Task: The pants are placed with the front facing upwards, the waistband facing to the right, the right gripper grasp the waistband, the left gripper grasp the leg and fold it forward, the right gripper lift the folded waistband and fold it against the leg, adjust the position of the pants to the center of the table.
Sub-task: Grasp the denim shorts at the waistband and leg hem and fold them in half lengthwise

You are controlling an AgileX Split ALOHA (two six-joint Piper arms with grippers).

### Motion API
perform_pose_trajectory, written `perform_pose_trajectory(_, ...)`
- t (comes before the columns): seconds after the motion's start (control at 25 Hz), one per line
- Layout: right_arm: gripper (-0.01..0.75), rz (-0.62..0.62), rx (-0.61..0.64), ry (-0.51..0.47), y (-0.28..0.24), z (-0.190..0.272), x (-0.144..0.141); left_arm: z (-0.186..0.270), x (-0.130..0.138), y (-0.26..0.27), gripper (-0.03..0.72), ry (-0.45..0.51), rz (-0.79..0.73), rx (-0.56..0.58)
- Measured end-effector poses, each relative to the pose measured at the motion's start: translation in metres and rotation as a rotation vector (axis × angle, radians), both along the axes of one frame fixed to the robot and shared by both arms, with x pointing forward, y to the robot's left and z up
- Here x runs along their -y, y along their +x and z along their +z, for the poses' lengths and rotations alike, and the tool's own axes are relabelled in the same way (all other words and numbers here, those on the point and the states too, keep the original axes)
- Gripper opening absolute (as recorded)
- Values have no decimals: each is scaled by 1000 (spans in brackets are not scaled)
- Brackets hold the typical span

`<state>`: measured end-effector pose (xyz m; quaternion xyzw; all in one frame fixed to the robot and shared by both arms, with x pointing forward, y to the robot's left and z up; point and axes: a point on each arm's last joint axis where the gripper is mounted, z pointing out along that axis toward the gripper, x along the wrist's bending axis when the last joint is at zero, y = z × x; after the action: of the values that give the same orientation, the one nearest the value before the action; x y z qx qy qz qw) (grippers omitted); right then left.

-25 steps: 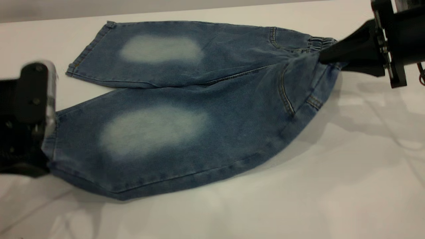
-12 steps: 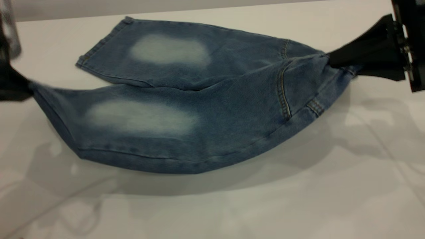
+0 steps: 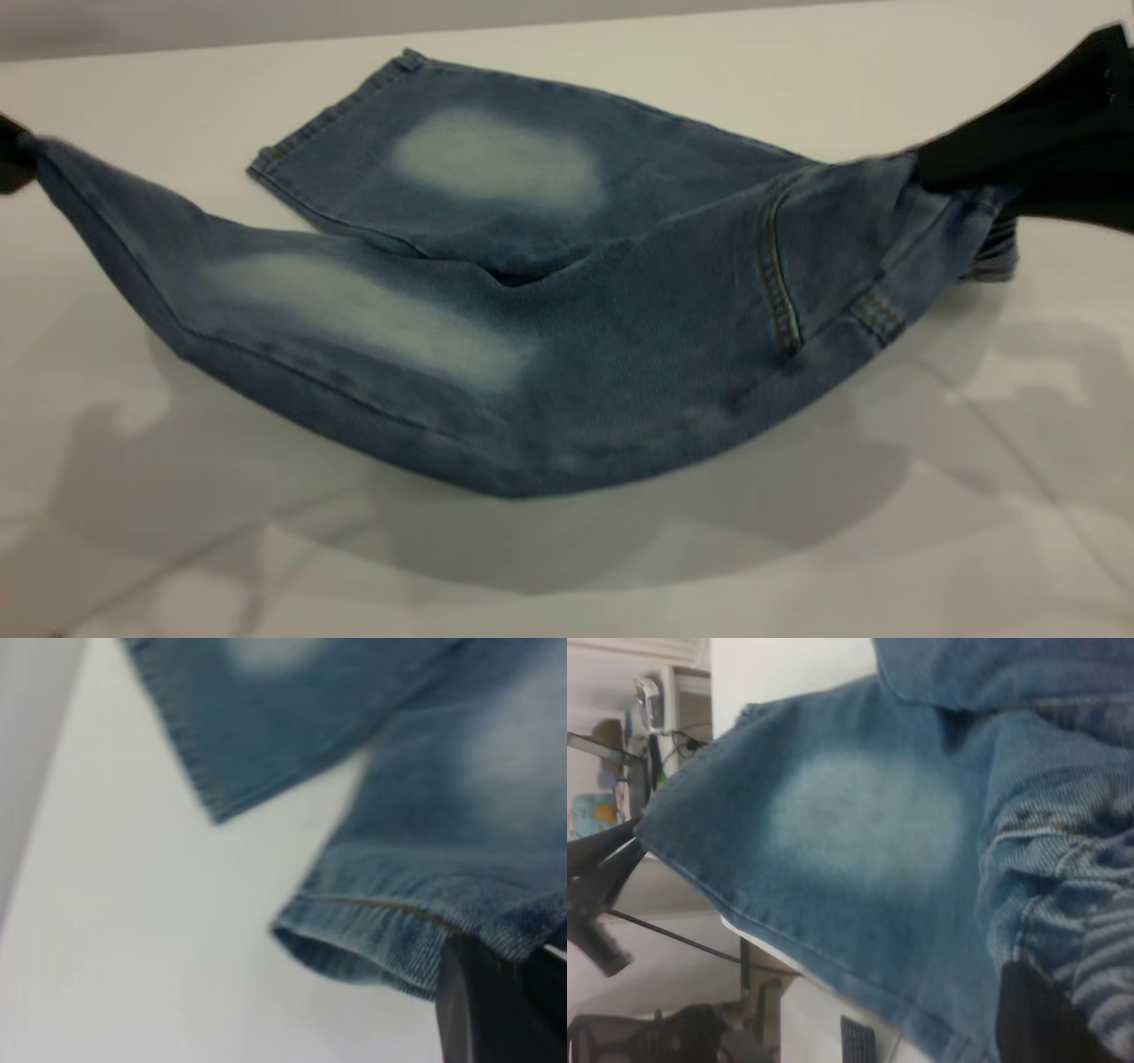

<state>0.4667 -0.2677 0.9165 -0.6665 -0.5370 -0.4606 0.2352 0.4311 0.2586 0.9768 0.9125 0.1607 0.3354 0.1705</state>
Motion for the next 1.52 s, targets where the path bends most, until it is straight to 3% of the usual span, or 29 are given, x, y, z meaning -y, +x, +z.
perform_pose_trajectory(0.16,40,-31,47,-3,2,12,1,2,-3,11,73,16,38,90)
perform_pose_trajectory(0.56,40,-186,-5,-98,11,1,12,4,0,77,73,50,118,235)
perform_pose_trajectory(0.8,40,-260,-44,-134,15,-9,17,-14,10,129,73,63,119,199)
perform_pose_trajectory(1.12,40,-266,-66,-102,43,-25,22,-36,21,189,73,67,119,203)
perform_pose_trajectory(1.52,40,-272,-79,-95,71,-42,27,-64,26,217,73,77,116,175)
